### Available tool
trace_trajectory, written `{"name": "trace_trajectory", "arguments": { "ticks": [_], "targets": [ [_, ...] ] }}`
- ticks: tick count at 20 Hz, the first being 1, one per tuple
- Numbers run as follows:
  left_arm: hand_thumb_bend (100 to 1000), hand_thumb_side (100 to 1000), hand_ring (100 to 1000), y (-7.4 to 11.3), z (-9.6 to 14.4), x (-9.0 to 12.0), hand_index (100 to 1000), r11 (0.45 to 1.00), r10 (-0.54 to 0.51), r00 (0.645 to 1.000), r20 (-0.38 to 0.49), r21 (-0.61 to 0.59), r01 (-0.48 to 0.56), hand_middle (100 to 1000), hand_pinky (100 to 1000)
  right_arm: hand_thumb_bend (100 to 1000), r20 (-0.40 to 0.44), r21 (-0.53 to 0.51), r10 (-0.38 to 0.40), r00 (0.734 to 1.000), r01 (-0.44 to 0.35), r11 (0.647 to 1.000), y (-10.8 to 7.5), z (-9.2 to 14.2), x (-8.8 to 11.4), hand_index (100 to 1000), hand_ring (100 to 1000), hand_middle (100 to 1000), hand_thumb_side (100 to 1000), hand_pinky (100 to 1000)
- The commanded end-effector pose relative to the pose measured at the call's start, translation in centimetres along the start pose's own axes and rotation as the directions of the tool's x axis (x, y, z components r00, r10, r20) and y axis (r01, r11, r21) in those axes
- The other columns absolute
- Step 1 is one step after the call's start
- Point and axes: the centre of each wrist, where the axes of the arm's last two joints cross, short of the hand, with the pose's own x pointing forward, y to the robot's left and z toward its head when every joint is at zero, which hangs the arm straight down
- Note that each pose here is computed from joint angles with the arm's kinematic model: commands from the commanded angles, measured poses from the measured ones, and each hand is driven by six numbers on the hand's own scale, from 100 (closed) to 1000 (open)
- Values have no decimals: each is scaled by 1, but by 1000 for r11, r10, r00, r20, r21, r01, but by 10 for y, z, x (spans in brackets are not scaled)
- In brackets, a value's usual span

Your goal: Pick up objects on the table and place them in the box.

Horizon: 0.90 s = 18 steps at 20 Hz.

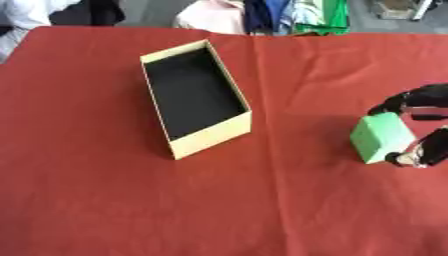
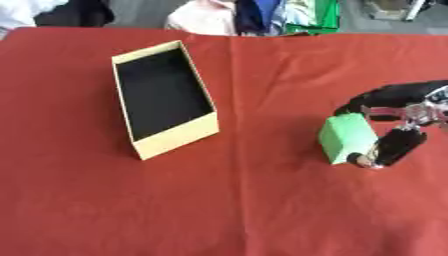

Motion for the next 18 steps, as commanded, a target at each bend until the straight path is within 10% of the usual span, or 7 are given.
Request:
{"name": "trace_trajectory", "arguments": {
  "ticks": [1, 12, 18],
  "targets": [
    [100, 401, 628, 0, -4, 6, 716, 1000, 6, 1000, 26, -11, -6, 601, 567, 303, -15, -4, 2, 1000, -2, 1000, -6, 3, -7, 1000, 864, 913, 500, 866],
    [100, 409, 629, -1, -4, 6, 714, 1000, 9, 1000, 23, -10, -8, 602, 567, 292, 27, -4, -12, 1000, 12, 1000, -4, -10, -8, 986, 813, 733, 419, 825],
    [100, 411, 630, -1, -4, 6, 713, 1000, 8, 1000, 21, -11, -8, 602, 568, 299, 26, -85, -22, 999, 24, 996, -8, -8, -8, 839, 753, 591, 100, 776]
  ]
}}
